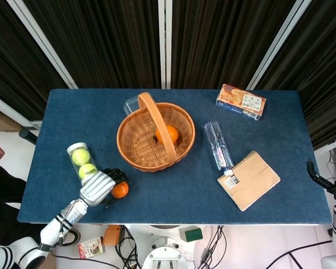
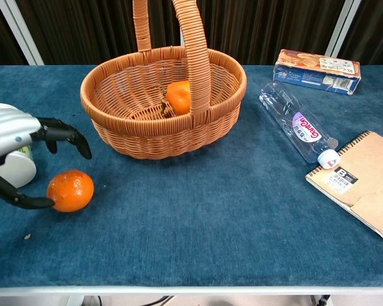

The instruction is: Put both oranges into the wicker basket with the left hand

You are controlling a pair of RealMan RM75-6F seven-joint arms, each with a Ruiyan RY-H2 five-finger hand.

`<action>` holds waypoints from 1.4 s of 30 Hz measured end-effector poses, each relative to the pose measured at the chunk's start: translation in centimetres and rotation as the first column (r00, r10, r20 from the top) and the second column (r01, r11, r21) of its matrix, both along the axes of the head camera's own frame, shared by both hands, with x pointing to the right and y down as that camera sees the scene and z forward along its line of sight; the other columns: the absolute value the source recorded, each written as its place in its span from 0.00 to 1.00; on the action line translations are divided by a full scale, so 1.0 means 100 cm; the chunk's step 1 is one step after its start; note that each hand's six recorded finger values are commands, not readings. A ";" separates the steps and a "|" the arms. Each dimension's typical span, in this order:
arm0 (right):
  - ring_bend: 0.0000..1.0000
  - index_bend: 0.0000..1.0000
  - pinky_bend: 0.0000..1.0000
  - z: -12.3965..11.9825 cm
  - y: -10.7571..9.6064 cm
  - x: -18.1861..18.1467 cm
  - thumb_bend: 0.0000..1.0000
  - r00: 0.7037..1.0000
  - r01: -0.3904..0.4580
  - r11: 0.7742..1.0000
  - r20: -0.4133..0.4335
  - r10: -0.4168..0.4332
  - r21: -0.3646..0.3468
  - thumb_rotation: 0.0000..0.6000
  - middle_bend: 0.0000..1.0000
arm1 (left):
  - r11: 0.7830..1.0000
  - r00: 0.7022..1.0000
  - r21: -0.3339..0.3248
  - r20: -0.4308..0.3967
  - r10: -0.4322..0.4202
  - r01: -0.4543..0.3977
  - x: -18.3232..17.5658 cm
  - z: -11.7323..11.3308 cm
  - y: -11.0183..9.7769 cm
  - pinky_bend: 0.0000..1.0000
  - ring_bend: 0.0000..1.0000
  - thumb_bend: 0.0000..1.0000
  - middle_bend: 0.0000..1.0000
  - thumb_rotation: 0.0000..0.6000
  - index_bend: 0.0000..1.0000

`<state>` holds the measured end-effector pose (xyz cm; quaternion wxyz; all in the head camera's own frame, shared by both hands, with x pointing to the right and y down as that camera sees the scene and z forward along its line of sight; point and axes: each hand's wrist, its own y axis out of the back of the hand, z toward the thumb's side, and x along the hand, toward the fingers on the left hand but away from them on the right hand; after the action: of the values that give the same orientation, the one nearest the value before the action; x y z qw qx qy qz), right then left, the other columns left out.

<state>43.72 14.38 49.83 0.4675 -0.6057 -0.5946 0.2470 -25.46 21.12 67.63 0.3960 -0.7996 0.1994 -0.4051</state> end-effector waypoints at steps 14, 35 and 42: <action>0.00 0.00 0.00 0.001 0.001 0.005 0.38 1.000 -0.022 1.000 0.009 0.022 -0.003 1.00 0.00 | 0.991 0.985 0.064 0.138 0.104 -0.113 0.011 0.027 0.008 0.37 0.32 0.16 0.36 1.00 0.38; 0.00 0.00 0.00 0.006 -0.002 0.007 0.38 0.999 -0.026 1.000 0.019 0.026 -0.010 1.00 0.00 | 0.968 0.998 0.242 -0.026 -0.059 0.063 -0.006 -0.067 -0.042 0.47 0.54 0.21 0.56 1.00 0.53; 0.00 0.00 0.00 -0.001 -0.006 0.004 0.38 0.999 -0.019 1.000 0.040 0.018 0.015 1.00 0.00 | 0.957 0.985 0.237 -0.057 -0.160 0.169 -0.016 -0.089 -0.098 0.48 0.55 0.21 0.57 1.00 0.54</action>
<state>44.09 13.74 49.75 0.4577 -0.6014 -0.6113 0.2347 -27.07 11.34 58.76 0.4511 -0.7337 0.3204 -0.3943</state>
